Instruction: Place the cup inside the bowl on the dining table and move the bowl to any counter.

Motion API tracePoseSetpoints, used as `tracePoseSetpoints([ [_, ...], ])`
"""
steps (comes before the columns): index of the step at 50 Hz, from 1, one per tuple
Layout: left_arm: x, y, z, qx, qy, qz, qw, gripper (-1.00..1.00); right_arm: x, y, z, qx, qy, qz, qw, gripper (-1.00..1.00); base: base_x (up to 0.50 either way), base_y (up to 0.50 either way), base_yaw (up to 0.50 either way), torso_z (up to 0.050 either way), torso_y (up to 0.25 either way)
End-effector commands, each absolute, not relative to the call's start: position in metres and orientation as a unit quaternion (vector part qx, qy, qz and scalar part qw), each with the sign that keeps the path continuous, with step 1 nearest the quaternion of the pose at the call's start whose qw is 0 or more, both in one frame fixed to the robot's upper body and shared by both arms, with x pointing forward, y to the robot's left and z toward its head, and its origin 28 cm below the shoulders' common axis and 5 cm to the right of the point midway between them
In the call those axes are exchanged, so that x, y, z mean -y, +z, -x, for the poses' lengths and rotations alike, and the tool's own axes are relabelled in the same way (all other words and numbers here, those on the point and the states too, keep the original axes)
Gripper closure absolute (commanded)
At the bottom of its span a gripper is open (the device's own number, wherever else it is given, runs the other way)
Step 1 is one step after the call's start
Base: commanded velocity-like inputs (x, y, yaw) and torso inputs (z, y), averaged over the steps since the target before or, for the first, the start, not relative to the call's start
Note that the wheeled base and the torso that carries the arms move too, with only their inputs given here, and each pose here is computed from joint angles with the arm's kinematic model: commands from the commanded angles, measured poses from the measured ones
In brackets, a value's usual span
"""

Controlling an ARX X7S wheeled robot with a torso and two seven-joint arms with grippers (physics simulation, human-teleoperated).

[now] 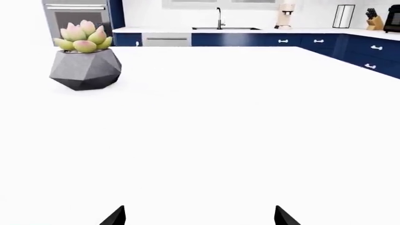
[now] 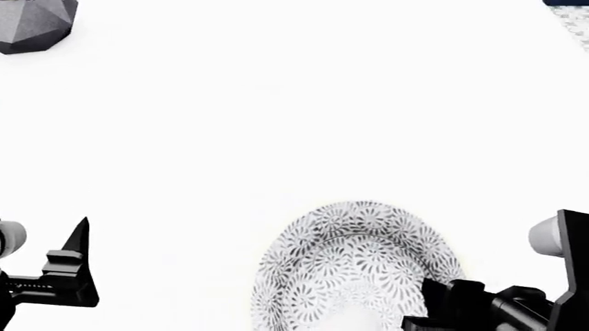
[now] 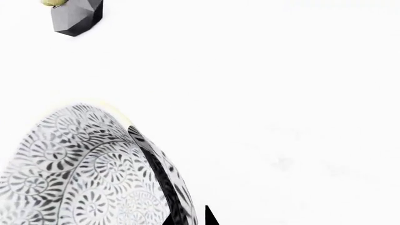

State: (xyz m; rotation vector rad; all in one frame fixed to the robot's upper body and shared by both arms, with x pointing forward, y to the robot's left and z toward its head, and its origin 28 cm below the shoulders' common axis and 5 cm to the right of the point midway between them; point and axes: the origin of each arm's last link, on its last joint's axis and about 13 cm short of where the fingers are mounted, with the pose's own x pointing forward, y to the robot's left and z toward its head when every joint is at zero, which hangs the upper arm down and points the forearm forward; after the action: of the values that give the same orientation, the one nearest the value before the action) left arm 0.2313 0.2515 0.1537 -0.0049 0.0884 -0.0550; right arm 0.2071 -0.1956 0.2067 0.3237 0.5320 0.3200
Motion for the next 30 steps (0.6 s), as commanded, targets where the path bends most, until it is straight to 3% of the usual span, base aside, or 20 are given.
tracePoseSetpoints([
  [1, -0.2514, 0.1547, -0.2308, -0.043, -0.028, 0.002, 0.999, -1.00, 0.1980, 0.2087, -0.2073, -0.252, 0.149, -0.170, 0.941, 1.00, -0.22, -0.50, 0.00, 0.000, 0.000],
  [11, -0.2512, 0.1553, -0.2301, -0.042, -0.028, 0.003, 0.999, -1.00, 0.2003, 0.2087, -0.2089, -0.239, 0.141, -0.177, 0.944, 1.00, -0.18, -0.50, 0.00, 0.000, 0.000],
  [30, -0.2508, 0.1533, -0.2298, -0.044, -0.028, 0.003, 0.999, -1.00, 0.2005, 0.2023, -0.2087, -0.242, 0.143, -0.184, 0.942, 1.00, -0.01, -0.50, 0.00, 0.000, 0.000],
])
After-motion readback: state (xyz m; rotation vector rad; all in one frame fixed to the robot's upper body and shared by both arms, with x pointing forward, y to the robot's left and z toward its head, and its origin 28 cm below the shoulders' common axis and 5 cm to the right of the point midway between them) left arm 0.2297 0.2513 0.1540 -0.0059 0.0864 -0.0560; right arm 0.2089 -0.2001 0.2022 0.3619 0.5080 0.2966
